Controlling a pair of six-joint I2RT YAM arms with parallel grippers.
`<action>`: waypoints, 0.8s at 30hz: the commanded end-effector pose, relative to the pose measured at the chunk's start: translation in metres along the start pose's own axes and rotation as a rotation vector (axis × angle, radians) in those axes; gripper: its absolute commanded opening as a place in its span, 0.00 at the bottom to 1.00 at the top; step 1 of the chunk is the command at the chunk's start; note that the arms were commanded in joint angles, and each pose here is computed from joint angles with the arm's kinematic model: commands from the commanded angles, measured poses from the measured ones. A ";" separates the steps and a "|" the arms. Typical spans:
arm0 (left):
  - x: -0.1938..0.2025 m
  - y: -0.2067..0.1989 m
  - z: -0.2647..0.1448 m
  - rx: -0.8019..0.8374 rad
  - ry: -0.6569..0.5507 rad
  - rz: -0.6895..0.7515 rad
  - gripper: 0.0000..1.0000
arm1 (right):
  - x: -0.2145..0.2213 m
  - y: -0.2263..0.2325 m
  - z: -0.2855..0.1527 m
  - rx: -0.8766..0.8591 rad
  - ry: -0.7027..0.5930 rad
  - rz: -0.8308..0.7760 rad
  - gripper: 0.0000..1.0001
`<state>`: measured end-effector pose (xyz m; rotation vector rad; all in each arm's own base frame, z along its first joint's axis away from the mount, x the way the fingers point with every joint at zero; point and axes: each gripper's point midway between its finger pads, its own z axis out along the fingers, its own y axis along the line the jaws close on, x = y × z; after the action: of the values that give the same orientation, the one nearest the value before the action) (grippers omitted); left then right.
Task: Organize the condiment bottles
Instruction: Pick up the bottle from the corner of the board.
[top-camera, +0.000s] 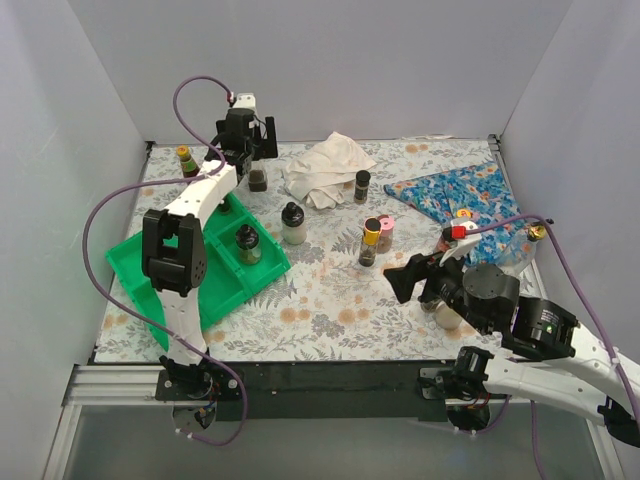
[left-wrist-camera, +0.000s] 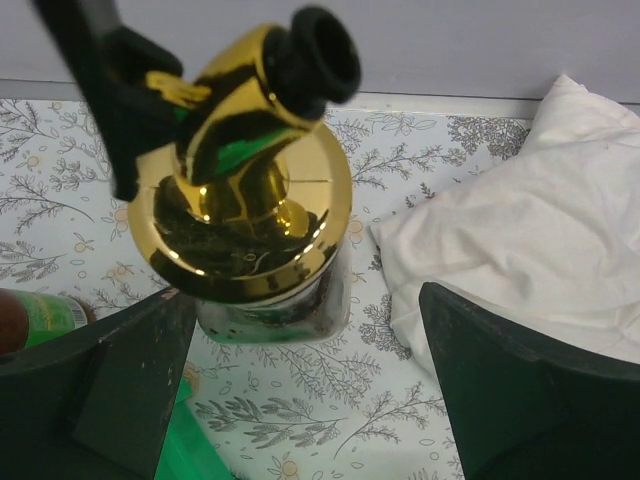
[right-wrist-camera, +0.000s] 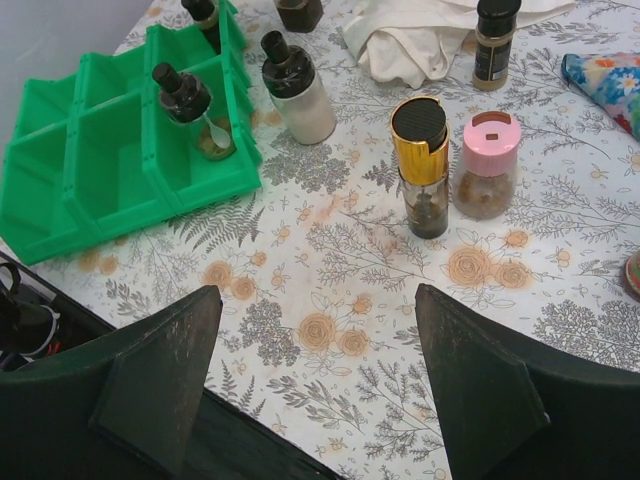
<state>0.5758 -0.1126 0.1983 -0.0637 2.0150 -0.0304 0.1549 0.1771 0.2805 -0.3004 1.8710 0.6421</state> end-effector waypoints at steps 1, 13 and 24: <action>-0.025 0.004 0.001 -0.016 -0.064 0.017 0.92 | -0.017 0.001 -0.002 -0.007 -0.073 0.023 0.87; -0.033 0.006 0.018 -0.023 -0.098 0.049 0.77 | -0.012 -0.003 -0.001 0.008 -0.070 0.017 0.87; -0.048 0.001 0.010 0.006 -0.128 0.040 0.23 | -0.011 -0.003 0.000 0.015 -0.070 0.031 0.87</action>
<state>0.6077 -0.1072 0.1921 -0.0043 1.9739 0.0335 0.1568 0.1717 0.2809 -0.2790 1.8506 0.6336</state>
